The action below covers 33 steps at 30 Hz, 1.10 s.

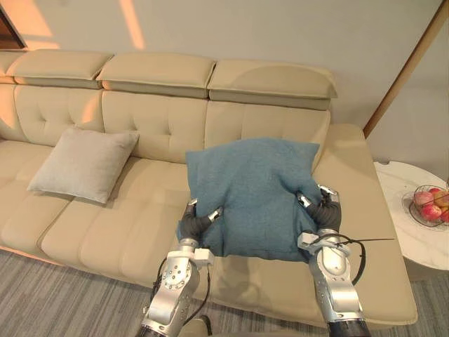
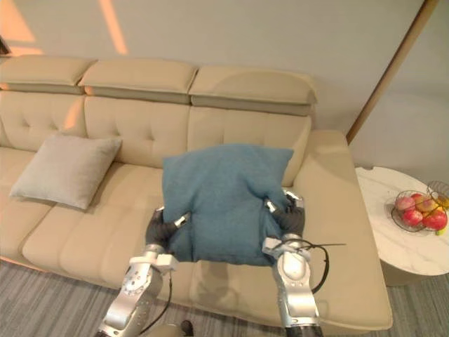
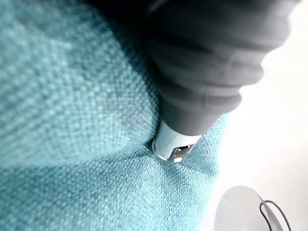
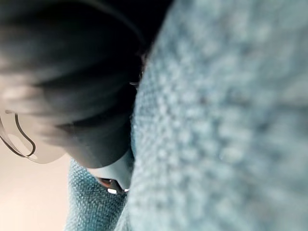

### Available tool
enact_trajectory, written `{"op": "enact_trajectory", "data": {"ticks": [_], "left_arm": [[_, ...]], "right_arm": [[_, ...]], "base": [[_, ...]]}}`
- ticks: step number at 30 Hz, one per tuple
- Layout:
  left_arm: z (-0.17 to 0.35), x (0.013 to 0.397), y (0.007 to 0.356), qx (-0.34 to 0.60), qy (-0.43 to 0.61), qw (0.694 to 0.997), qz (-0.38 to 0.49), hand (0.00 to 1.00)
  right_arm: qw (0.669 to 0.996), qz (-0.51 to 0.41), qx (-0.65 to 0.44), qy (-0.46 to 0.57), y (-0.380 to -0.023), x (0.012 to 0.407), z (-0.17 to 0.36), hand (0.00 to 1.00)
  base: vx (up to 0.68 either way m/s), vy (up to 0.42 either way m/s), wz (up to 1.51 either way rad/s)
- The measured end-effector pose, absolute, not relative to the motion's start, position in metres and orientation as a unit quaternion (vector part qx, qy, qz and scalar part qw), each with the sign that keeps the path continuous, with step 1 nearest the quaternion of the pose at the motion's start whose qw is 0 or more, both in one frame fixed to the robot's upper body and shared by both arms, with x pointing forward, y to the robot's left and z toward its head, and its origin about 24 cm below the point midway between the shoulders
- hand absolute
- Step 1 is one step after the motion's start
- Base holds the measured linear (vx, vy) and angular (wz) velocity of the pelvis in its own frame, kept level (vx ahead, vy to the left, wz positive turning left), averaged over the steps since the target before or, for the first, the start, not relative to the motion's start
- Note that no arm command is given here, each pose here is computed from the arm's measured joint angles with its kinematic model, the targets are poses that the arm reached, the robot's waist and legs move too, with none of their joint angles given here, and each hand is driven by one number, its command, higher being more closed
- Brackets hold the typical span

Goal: Pick up cushions and gather them together orderly.

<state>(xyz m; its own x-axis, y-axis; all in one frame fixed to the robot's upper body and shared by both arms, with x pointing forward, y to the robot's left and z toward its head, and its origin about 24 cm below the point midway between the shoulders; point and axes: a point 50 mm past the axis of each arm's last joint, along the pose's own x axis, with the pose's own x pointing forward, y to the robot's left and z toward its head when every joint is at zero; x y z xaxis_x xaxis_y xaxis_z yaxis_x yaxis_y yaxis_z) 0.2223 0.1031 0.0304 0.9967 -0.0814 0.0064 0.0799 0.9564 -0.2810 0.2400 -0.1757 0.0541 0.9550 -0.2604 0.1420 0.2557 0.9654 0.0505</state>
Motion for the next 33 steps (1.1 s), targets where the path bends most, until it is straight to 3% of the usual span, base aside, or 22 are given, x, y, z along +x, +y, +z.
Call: {"op": "enact_trajectory", "data": {"ticks": [11,18,24,25,28,32,33], "left_arm": [[0.05,0.24,0.098,-0.132,-0.036,0.99,-0.031,1.0],[0.121,0.28,0.099,-0.137,-0.171,0.976,-0.002,1.0],[0.239,0.337,0.093,-0.086,-0.337,0.937,0.01,1.0],[0.291,0.347,0.095,-0.065,-0.398,0.915,0.021,1.0],[0.359,0.35,0.104,-0.049,-0.465,0.882,0.051,1.0],[0.408,0.353,0.108,-0.035,-0.485,0.87,0.082,1.0],[0.415,0.354,0.109,-0.031,-0.486,0.869,0.089,0.0]], "right_arm": [[0.985,-0.138,-0.043,-0.091,-0.175,0.258,0.063,1.0],[0.966,-0.15,-0.033,-0.209,-0.158,0.294,0.128,1.0],[0.905,-0.203,-0.055,-0.37,-0.154,0.338,0.247,1.0],[0.88,-0.217,-0.058,-0.418,-0.151,0.349,0.299,1.0],[0.847,-0.246,-0.062,-0.467,-0.148,0.353,0.367,1.0],[0.834,-0.273,-0.055,-0.476,-0.147,0.354,0.415,1.0],[0.833,-0.278,-0.051,-0.475,-0.147,0.353,0.424,0.0]], "base": [[-0.02,-0.017,-0.09],[-0.15,-0.008,-0.1],[-0.09,-0.009,0.01],[-0.07,0.017,-0.08],[-0.04,0.013,-0.03],[0.0,0.01,-0.02],[0.05,0.007,-0.06]]}}
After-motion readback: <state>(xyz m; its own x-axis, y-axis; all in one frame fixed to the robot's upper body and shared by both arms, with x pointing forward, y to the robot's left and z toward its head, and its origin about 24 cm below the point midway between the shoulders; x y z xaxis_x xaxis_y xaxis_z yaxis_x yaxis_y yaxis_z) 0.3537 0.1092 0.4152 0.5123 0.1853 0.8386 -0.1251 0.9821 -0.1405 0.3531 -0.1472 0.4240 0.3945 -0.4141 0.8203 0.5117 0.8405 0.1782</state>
